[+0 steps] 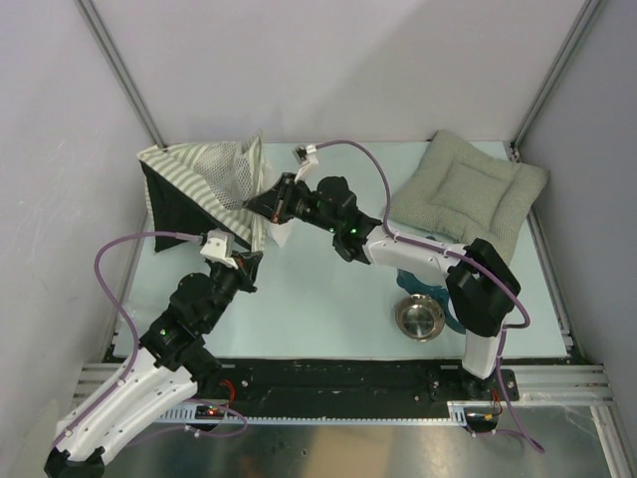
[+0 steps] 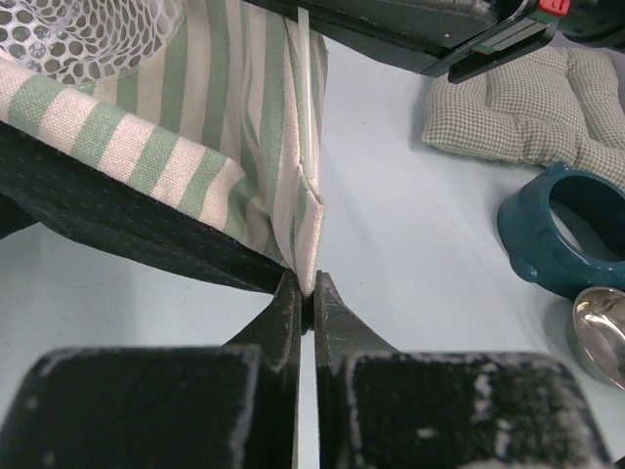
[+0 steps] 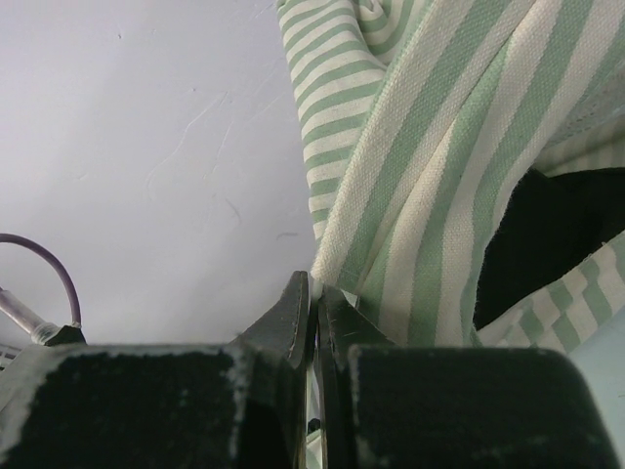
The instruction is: Set up the pet tent
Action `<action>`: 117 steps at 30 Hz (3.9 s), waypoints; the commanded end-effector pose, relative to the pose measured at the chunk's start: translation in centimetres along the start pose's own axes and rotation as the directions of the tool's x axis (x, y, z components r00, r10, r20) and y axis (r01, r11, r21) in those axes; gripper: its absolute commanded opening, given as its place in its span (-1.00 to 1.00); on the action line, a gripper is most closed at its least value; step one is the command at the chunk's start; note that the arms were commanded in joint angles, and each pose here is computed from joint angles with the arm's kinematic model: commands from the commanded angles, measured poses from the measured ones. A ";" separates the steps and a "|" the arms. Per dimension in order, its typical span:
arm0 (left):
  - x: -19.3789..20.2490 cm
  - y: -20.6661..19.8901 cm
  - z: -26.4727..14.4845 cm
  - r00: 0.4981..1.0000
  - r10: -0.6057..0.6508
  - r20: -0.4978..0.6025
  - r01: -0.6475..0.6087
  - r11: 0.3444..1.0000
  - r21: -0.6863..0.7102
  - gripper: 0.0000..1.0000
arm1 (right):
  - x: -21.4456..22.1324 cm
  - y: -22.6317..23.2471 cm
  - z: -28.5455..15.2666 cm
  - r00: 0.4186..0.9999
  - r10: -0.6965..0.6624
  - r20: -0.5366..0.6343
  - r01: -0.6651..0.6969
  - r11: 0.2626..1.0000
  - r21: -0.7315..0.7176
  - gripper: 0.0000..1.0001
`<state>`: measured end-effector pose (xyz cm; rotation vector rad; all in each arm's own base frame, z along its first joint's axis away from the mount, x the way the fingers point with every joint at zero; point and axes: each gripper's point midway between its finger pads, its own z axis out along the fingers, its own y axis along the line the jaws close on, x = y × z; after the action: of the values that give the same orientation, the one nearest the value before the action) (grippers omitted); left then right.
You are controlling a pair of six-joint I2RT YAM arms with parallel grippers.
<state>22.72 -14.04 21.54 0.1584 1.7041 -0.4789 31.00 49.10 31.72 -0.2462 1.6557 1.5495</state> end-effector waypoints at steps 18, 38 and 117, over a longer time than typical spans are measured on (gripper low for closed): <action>5.5 -2.2 -1.9 0.979 0.020 -0.205 0.009 0.990 0.142 -1.00 | -7.0 -3.9 -0.7 0.937 -0.196 0.290 0.151 0.974 0.170 -1.00; 5.2 -1.7 -1.9 0.983 0.013 -0.186 0.009 0.993 0.118 -1.00 | -2.9 -4.0 -1.5 0.958 -0.208 0.199 0.176 0.970 0.167 -1.00; 6.4 -2.7 -1.9 0.967 0.033 -0.251 0.011 0.986 0.169 -1.00 | -6.9 -2.4 -1.4 0.934 -0.269 0.237 0.231 0.957 0.177 -1.00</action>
<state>21.75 -14.62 18.75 0.2178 1.7845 -0.4890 28.81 48.27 28.60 -0.3591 1.6761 1.3740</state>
